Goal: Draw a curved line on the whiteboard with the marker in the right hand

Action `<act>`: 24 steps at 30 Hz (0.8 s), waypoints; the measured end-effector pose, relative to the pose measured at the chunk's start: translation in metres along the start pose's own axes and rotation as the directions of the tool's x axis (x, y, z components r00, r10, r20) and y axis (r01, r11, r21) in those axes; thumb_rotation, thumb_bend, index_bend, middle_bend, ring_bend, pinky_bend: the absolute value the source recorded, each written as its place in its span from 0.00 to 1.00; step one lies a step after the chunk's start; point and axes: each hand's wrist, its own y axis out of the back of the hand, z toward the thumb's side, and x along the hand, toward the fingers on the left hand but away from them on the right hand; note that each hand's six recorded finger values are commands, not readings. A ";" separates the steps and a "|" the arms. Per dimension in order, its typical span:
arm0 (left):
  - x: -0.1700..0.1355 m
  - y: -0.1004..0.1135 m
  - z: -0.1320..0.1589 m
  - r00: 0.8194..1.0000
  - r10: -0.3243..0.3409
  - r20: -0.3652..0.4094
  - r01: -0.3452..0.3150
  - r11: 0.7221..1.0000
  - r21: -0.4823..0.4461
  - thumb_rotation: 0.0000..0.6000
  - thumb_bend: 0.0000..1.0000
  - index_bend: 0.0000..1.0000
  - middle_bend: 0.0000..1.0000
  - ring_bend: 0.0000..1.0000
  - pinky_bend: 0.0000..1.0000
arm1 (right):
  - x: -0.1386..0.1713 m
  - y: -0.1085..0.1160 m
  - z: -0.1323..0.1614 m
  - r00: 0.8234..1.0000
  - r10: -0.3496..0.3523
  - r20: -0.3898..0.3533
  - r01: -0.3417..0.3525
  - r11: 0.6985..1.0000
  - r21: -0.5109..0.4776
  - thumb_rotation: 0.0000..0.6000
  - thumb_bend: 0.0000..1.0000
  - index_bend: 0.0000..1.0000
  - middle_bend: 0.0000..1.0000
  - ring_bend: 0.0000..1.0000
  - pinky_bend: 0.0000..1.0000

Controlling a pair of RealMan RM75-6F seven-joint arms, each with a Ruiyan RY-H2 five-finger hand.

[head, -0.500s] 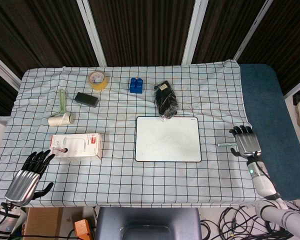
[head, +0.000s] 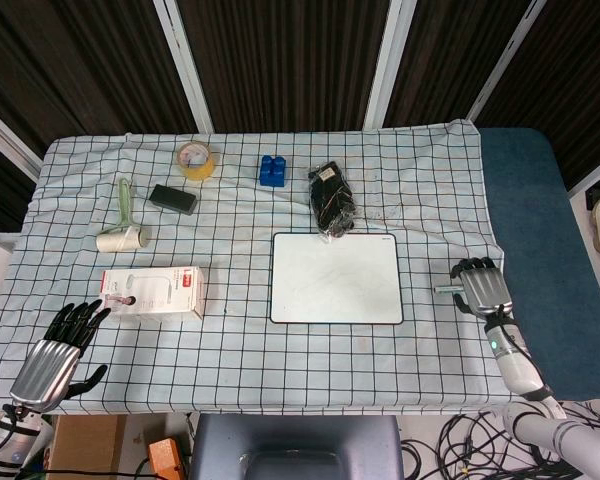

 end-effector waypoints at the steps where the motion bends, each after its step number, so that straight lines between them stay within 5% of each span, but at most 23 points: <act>1: 0.000 0.000 0.000 1.000 0.001 0.001 -0.001 1.000 0.000 1.00 0.30 0.00 0.00 0.00 0.00 | 0.000 -0.001 0.000 1.000 0.000 0.000 0.000 1.000 0.006 1.00 0.36 0.42 0.29 0.21 0.22; 24: 0.001 -0.001 0.000 1.000 -0.005 0.003 0.005 1.000 -0.007 1.00 0.30 0.00 0.00 0.00 0.00 | -0.003 -0.011 0.009 1.000 0.015 -0.007 -0.015 0.999 0.052 1.00 0.37 0.52 0.33 0.28 0.28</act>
